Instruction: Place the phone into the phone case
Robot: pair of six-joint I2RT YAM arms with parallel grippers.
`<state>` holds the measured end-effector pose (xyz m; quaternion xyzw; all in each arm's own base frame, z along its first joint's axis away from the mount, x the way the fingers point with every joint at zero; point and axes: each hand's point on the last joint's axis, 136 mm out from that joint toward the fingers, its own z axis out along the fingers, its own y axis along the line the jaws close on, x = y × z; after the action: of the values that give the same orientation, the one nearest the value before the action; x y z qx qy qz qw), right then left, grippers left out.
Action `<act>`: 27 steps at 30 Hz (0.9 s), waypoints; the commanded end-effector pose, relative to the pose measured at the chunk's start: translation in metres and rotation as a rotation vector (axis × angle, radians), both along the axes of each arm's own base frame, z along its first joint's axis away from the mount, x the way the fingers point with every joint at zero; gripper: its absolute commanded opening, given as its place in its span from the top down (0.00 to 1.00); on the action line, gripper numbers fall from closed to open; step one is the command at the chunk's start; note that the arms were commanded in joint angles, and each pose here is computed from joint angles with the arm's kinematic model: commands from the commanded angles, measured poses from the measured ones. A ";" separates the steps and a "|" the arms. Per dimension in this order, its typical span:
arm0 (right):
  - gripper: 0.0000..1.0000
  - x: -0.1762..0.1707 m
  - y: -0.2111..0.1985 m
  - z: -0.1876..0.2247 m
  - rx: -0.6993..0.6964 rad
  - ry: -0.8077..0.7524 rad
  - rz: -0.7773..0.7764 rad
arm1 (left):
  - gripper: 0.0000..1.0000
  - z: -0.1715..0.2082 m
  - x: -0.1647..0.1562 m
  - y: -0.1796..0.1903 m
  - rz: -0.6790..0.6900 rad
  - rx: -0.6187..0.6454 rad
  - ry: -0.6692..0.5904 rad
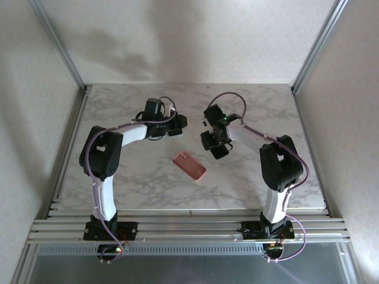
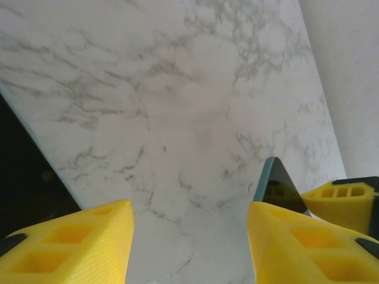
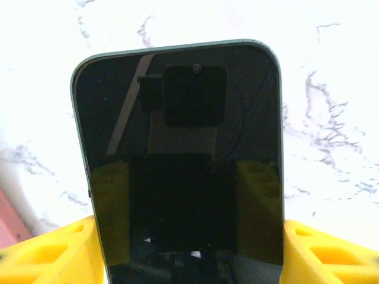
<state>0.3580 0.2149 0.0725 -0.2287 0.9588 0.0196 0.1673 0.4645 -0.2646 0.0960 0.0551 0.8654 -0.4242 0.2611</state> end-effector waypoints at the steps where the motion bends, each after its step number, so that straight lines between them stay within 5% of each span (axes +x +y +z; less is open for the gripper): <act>1: 0.36 -0.014 0.012 0.018 0.027 -0.024 0.056 | 0.46 -0.004 -0.019 -0.018 -0.153 -0.036 0.047; 11: 0.36 -0.035 0.029 0.025 0.027 -0.024 0.112 | 0.39 -0.003 -0.044 -0.041 -0.308 -0.103 0.085; 27: 0.36 -0.039 0.035 0.018 0.004 -0.015 0.133 | 0.42 -0.016 -0.079 -0.054 -0.418 -0.139 0.161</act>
<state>0.3199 0.2501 0.0857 -0.2863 0.9425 0.0380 0.1684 0.3976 -0.3164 0.0876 0.1709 0.8278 -0.5200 0.1234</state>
